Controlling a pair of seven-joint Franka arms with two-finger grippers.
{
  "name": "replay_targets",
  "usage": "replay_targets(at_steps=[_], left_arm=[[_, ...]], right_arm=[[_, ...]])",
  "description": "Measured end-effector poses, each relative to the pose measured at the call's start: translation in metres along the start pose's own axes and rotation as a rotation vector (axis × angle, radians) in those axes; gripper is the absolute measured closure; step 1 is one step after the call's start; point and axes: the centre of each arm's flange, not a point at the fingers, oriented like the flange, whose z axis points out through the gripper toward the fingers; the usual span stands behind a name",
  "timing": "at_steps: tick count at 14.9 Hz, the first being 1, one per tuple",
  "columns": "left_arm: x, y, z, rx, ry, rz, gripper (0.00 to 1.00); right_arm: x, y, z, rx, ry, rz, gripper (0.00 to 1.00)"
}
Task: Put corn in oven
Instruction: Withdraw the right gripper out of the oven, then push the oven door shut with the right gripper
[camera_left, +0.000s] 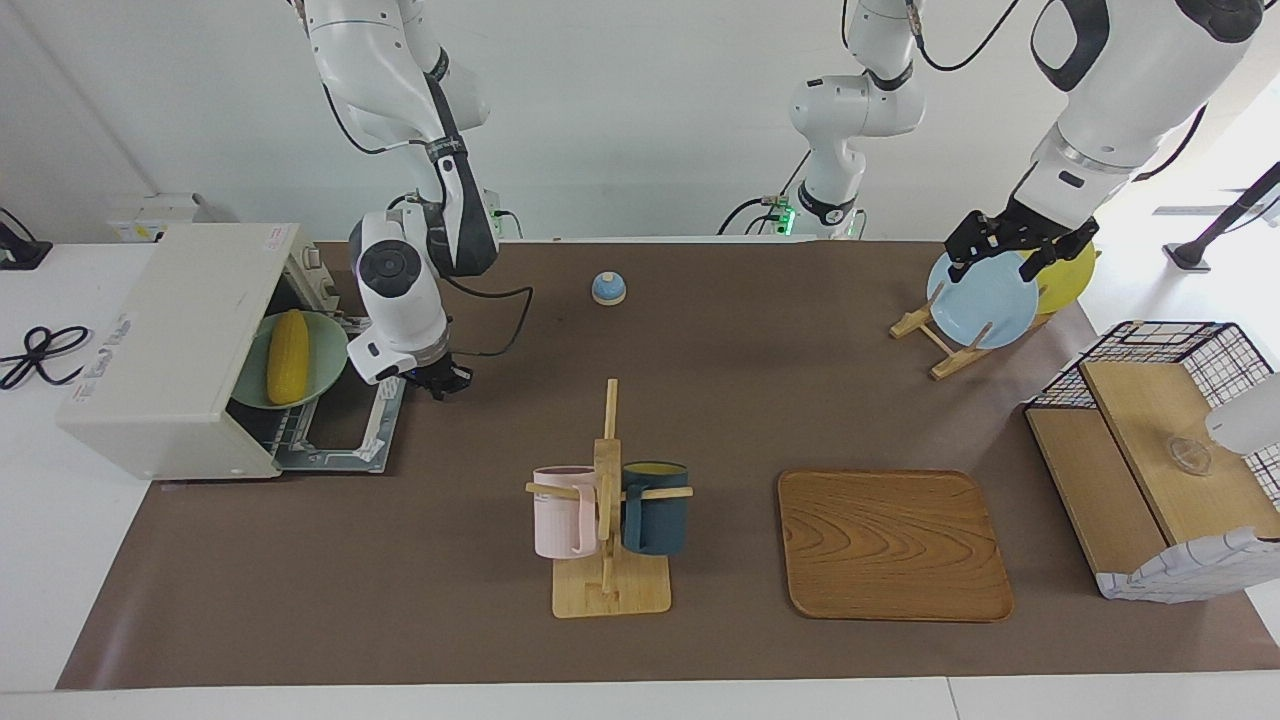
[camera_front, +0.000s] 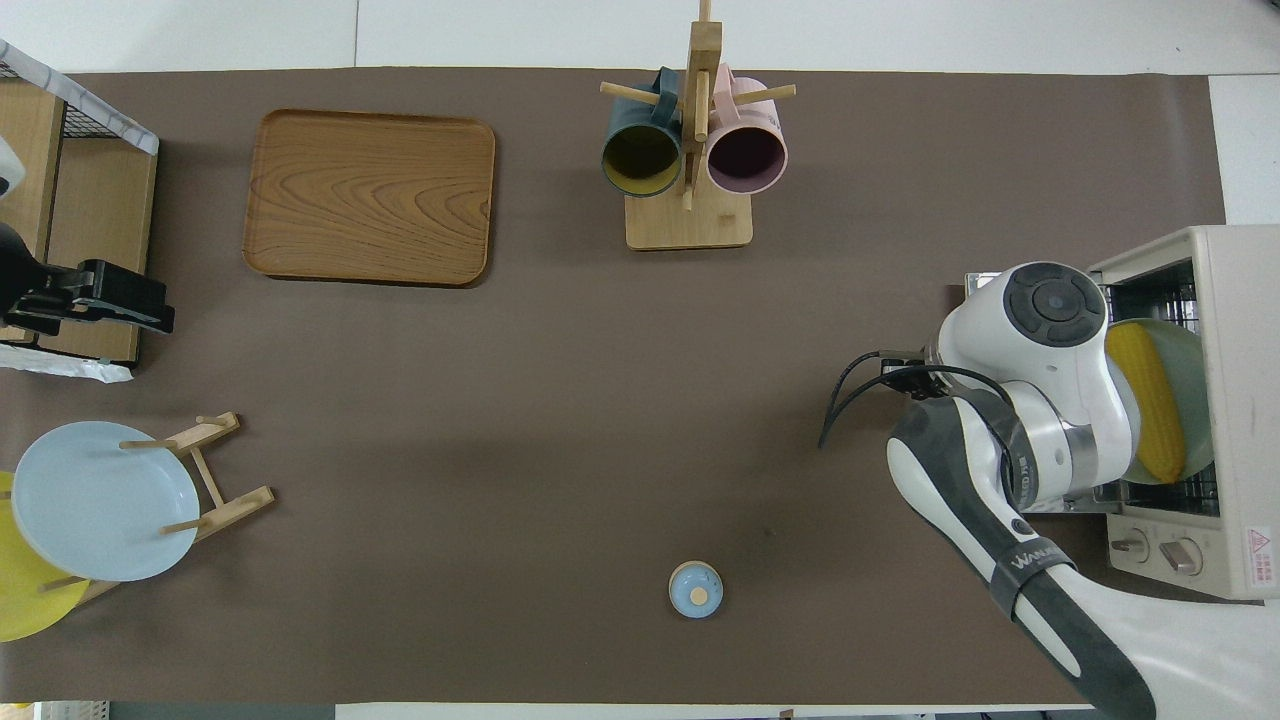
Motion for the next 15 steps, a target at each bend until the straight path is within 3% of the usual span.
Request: replay_targets(at_steps=[8,12,15], left_arm=[[-0.002,0.0,-0.002,0.0,0.004,0.0,0.0],[-0.002,-0.004,-0.002,0.0,0.003,-0.008,0.0],[-0.002,-0.005,-0.002,-0.001,0.002,-0.01,0.0]], right_arm=[[0.008,0.032,0.006,-0.031,-0.003,0.031,0.99],[0.006,0.025,-0.006,-0.122,-0.011,-0.042,0.99],[0.005,0.025,-0.046,-0.207,-0.029,-0.068,0.99]])
